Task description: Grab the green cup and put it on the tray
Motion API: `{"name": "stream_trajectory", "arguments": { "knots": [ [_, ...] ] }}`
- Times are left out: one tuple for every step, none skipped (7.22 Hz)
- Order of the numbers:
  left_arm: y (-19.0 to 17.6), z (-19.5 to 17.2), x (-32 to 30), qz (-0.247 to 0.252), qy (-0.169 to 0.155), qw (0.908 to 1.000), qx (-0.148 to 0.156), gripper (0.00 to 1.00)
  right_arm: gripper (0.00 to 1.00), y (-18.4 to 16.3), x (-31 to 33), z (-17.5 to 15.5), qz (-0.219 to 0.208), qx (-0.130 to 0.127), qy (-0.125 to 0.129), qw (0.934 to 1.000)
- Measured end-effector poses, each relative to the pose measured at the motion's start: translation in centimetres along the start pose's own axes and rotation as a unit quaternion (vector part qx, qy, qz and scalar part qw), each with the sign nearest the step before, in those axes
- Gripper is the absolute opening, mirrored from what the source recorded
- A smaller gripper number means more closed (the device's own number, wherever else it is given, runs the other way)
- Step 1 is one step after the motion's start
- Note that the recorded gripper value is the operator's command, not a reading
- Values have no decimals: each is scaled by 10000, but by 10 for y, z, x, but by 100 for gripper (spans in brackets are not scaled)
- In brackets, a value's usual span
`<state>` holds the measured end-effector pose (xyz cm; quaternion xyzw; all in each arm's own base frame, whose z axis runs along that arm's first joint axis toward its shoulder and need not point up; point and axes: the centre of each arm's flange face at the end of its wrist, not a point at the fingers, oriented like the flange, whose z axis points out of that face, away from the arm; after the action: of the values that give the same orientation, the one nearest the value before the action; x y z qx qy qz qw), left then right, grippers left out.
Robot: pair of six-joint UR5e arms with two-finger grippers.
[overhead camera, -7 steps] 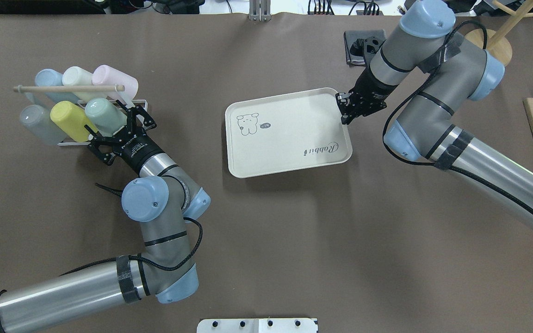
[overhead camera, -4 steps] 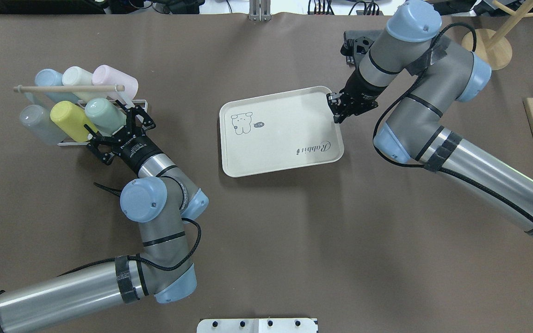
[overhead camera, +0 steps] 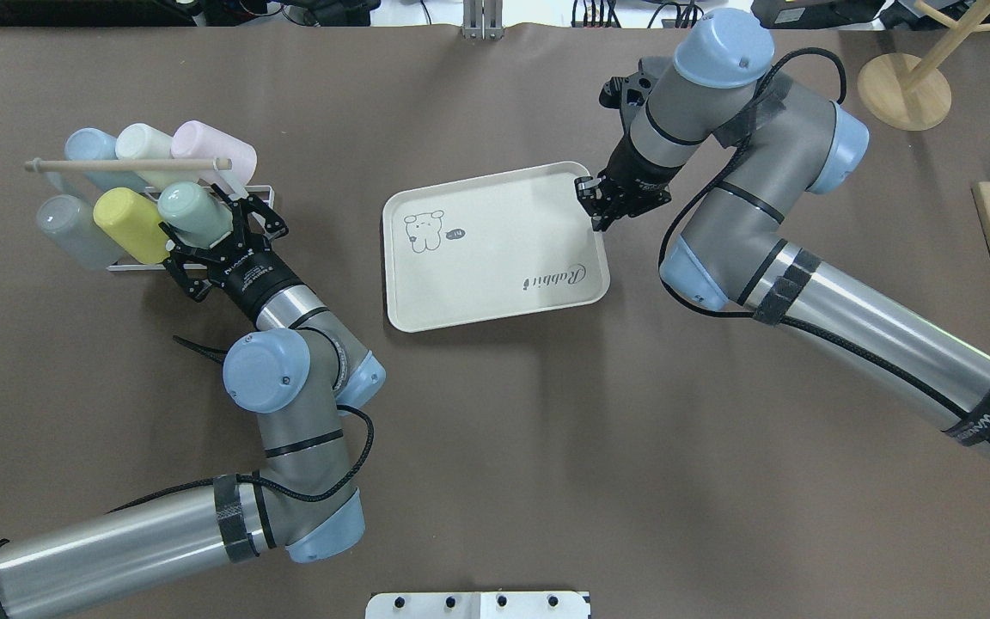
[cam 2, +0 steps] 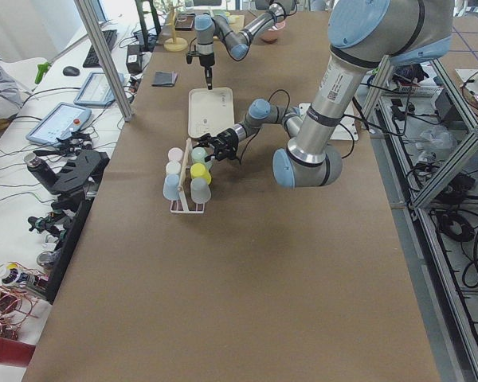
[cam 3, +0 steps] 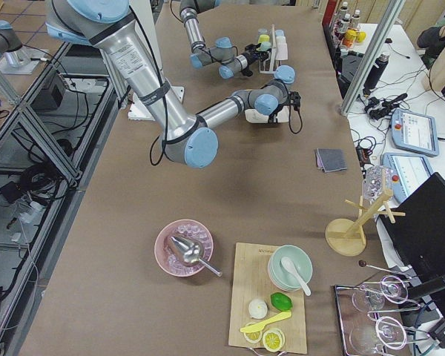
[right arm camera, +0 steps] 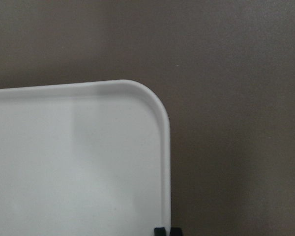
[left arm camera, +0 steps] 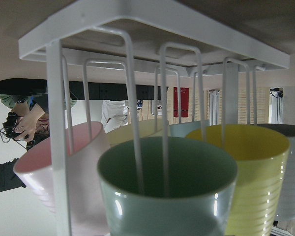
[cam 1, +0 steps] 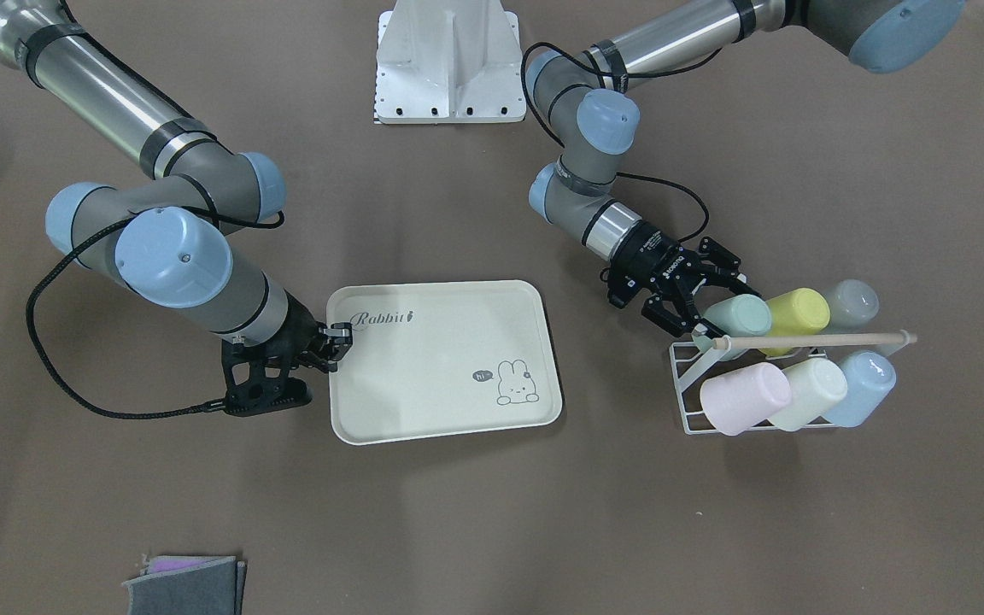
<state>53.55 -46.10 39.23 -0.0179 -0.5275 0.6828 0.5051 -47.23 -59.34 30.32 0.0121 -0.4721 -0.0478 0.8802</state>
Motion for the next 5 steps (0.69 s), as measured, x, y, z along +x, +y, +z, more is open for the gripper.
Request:
{"name": "stream_trajectory", "arguments": {
  "knots": [
    [1, 0, -1, -2, -5, 10000, -5, 0, 0, 5, -5, 6, -39, -41, -11, 10000],
    [3, 0, -2, -12, -7, 10000, -5, 0, 0, 11, -9, 13, -85, -82, -28, 9999],
    [7, 0, -4, -29, 0, 10000, -7, 0, 0, 17, -12, 20, -122, -127, -35, 9998],
    [13, 3, -6, -32, 24, 10000, -25, 0, 0, 21, -11, 25, -139, -166, -31, 9998],
    [23, 4, -6, -10, 52, 10000, -54, 0, 86, 24, -8, 28, -144, -186, -25, 9997]
  ]
}}
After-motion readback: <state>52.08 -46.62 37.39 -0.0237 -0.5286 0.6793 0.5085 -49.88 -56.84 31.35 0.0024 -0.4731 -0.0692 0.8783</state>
